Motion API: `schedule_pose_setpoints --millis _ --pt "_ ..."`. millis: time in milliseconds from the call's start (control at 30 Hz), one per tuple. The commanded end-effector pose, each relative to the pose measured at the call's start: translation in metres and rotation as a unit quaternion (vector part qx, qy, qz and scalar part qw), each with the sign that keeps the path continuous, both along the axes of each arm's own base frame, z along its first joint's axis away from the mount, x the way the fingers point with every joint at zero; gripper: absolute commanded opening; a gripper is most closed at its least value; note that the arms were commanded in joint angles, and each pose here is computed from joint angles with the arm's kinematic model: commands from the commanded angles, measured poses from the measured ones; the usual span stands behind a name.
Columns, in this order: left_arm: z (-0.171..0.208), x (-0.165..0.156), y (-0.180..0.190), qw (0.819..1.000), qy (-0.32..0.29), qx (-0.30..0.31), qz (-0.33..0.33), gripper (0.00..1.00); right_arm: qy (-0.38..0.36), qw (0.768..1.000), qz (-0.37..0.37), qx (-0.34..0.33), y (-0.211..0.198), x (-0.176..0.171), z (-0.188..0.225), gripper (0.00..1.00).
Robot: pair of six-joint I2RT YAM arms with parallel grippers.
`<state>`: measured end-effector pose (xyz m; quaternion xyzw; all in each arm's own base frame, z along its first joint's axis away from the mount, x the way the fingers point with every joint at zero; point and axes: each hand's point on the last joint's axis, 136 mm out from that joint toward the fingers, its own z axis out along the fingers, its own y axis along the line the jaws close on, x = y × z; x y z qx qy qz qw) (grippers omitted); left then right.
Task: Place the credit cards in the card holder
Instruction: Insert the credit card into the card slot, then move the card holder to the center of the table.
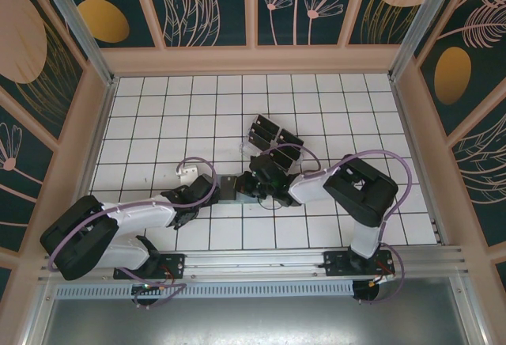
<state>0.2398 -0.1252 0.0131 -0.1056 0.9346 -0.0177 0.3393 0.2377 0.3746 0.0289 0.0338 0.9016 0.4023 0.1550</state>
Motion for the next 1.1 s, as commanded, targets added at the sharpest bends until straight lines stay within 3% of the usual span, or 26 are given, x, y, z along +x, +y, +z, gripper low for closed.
schedule_pose_setpoints --millis 0,133,267,367,767,1067 --pt "-0.01 -0.007 -0.003 1.0 0.018 -0.023 -0.001 0.98 0.013 1.0 0.014 -0.011 0.007 -0.006 -0.009 0.07" --pt "-0.005 -0.005 -0.005 1.0 0.012 -0.028 -0.001 0.99 0.01 1.0 0.02 -0.011 0.009 -0.006 -0.007 0.1" --pt "0.008 0.0 -0.009 0.999 0.0 -0.038 -0.001 0.98 -0.006 1.0 0.023 -0.011 0.004 -0.002 0.006 0.27" --pt "0.021 0.005 -0.011 0.999 -0.014 -0.044 0.002 0.99 -0.017 1.0 0.017 -0.014 -0.007 0.0 0.016 0.33" --pt "0.046 0.018 -0.017 0.998 -0.039 -0.04 0.003 0.99 -0.017 0.999 0.03 -0.016 -0.017 -0.004 0.01 0.34" --pt "0.046 0.021 -0.02 0.999 -0.035 -0.033 -0.006 0.98 -0.005 0.996 0.016 -0.092 -0.057 -0.005 -0.02 0.33"
